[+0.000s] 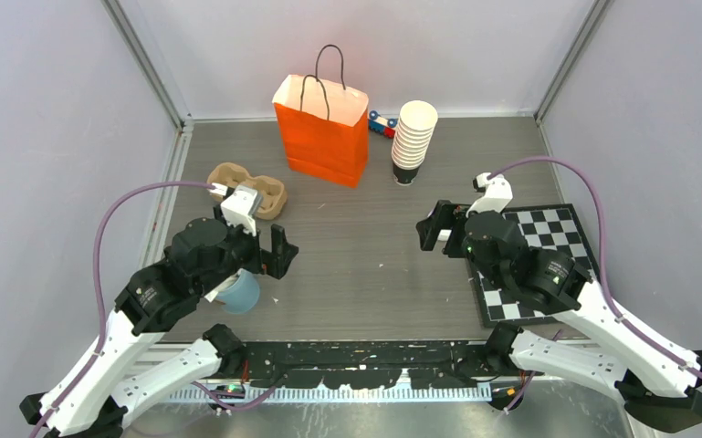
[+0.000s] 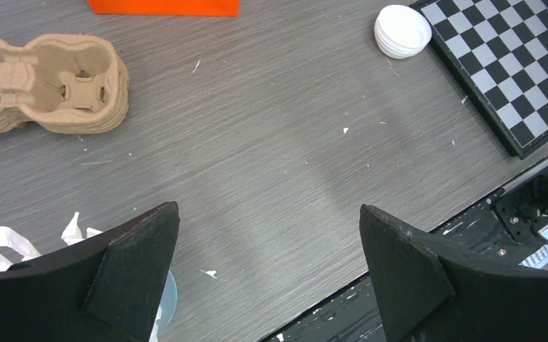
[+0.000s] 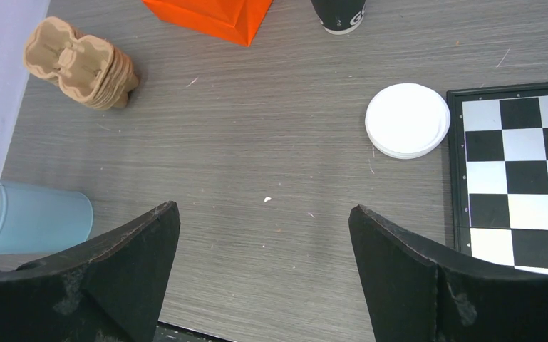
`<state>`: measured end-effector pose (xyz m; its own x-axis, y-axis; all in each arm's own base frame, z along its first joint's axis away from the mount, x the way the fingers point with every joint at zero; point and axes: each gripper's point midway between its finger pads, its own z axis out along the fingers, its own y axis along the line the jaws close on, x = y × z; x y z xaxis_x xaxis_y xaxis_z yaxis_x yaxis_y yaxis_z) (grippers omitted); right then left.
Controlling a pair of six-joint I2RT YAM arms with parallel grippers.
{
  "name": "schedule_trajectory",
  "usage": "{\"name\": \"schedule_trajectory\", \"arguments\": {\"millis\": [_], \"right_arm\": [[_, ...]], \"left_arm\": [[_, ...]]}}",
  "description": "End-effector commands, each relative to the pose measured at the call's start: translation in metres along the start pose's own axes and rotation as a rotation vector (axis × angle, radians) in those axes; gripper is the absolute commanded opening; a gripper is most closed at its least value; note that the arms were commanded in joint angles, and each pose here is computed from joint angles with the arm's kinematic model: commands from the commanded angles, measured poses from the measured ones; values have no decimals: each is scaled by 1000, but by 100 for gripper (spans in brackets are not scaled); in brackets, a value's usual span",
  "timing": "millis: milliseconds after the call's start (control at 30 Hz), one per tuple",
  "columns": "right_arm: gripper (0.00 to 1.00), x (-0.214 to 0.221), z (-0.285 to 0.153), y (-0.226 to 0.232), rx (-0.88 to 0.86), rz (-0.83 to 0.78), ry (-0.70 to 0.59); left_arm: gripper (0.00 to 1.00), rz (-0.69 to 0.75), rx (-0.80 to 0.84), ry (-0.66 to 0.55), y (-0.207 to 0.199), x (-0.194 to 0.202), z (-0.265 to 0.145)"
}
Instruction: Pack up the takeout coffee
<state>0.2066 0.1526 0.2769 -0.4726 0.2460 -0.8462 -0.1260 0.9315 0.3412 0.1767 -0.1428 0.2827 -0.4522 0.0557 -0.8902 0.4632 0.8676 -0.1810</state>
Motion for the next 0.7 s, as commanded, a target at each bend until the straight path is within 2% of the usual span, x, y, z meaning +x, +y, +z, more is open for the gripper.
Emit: {"name": "schedule_trajectory", "arguments": {"millis": [0, 133, 300, 467, 500, 567, 667], "right_arm": [[93, -12, -1, 7, -27, 59, -60], [90, -22, -3, 2, -14, 76, -110], [87, -50, -1, -8, 84, 96, -229], [87, -94, 19, -4, 222, -24, -336], [87, -103, 27, -4, 243, -32, -332], [83, -115, 53, 8, 180, -18, -270], [69, -138, 93, 4, 139, 46, -219]], "left_arm": [[100, 55, 2, -49, 1, -13, -1], [100, 97, -4, -66, 4, -15, -5], [100, 143, -37, -138, 16, -15, -12], [100, 130, -33, -193, 19, -11, -12], [100, 123, -18, -200, 16, -11, -11], [100, 126, 20, -193, 9, -9, -8], [100, 123, 37, -162, 4, -9, -5]]}}
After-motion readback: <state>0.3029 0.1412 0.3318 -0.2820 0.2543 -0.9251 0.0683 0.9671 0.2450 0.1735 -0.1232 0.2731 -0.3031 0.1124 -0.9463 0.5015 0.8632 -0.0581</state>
